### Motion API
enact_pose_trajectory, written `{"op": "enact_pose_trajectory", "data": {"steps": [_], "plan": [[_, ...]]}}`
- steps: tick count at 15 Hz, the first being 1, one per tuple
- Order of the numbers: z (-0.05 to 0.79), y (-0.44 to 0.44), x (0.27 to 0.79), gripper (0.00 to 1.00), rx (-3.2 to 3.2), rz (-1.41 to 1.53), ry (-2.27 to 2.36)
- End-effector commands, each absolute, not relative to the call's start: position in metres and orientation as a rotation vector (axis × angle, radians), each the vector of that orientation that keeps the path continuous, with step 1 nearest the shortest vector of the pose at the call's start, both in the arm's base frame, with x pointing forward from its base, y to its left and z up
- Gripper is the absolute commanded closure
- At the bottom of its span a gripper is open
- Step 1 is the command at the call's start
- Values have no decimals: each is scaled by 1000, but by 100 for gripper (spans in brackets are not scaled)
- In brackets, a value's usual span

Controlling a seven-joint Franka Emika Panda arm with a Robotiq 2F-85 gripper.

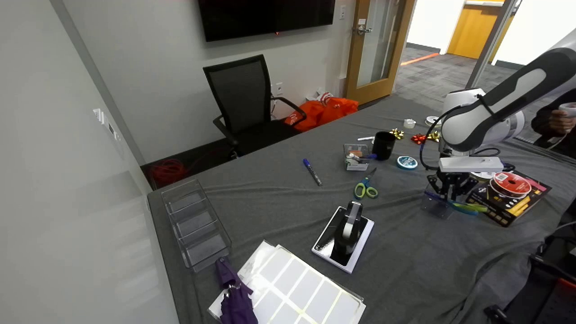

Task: Put the right scissors in the closest tray

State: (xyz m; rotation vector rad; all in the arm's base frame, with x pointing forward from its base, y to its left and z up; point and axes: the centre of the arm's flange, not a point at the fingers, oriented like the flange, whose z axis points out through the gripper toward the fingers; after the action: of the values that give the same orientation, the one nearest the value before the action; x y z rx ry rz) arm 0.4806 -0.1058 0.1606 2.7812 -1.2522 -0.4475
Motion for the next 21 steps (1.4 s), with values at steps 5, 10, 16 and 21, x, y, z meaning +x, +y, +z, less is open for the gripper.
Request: {"op": "enact_pose_trajectory", "data": {"steps": [5, 10, 16, 21], "plan": [[161, -113, 474, 31, 2836, -336, -1173], [174, -113, 474, 12, 2882, -308, -1125], [178, -113, 466, 72, 2912, -317, -1070], [179, -114, 461, 99, 2928, -331, -1050]]}}
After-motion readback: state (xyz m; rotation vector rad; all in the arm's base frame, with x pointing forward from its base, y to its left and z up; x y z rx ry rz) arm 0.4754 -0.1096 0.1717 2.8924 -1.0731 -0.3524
